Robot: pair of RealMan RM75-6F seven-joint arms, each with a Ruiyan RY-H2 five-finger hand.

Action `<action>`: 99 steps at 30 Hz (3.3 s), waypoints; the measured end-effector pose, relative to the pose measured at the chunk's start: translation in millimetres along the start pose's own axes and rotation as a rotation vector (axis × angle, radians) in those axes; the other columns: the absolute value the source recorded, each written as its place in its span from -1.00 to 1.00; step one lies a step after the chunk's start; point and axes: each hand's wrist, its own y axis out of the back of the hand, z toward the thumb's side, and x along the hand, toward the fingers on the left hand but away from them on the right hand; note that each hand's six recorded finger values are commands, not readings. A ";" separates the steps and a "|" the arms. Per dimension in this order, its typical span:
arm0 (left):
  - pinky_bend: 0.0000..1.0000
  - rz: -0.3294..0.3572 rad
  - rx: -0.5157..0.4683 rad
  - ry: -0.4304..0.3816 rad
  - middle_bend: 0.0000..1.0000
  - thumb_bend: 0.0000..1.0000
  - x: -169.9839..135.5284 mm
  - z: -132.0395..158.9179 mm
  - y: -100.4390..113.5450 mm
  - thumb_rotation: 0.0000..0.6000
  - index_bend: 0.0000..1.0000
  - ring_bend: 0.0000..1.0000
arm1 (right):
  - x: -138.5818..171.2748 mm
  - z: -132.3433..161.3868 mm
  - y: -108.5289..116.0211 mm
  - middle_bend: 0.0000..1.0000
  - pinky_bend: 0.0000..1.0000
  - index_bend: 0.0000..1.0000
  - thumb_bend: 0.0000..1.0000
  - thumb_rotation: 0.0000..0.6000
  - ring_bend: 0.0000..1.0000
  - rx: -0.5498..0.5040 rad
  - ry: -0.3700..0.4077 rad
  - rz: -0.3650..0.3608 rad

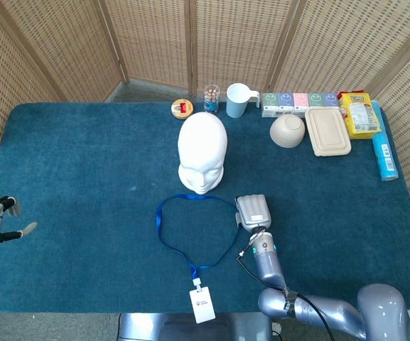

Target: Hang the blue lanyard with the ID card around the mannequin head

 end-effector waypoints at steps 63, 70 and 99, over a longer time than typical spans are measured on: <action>0.20 -0.077 0.035 -0.228 0.39 -0.68 39.7 71.0 -18.5 0.28 0.13 0.41 | 14.1 5.2 8.0 0.76 0.70 0.24 0.14 0.73 0.87 -0.038 0.031 -0.017; 0.61 -0.095 0.104 -0.296 0.73 -0.68 64.8 109.8 -24.6 0.27 0.13 0.85 | 16.0 5.6 8.7 0.76 0.71 0.24 0.14 0.74 0.88 -0.041 0.035 -0.021; 1.00 -0.220 0.143 -0.318 1.00 -0.68 92.8 269.3 -81.0 0.26 0.13 1.00 | 20.2 0.0 -3.1 0.76 0.73 0.24 0.14 0.74 0.89 -0.058 0.070 0.006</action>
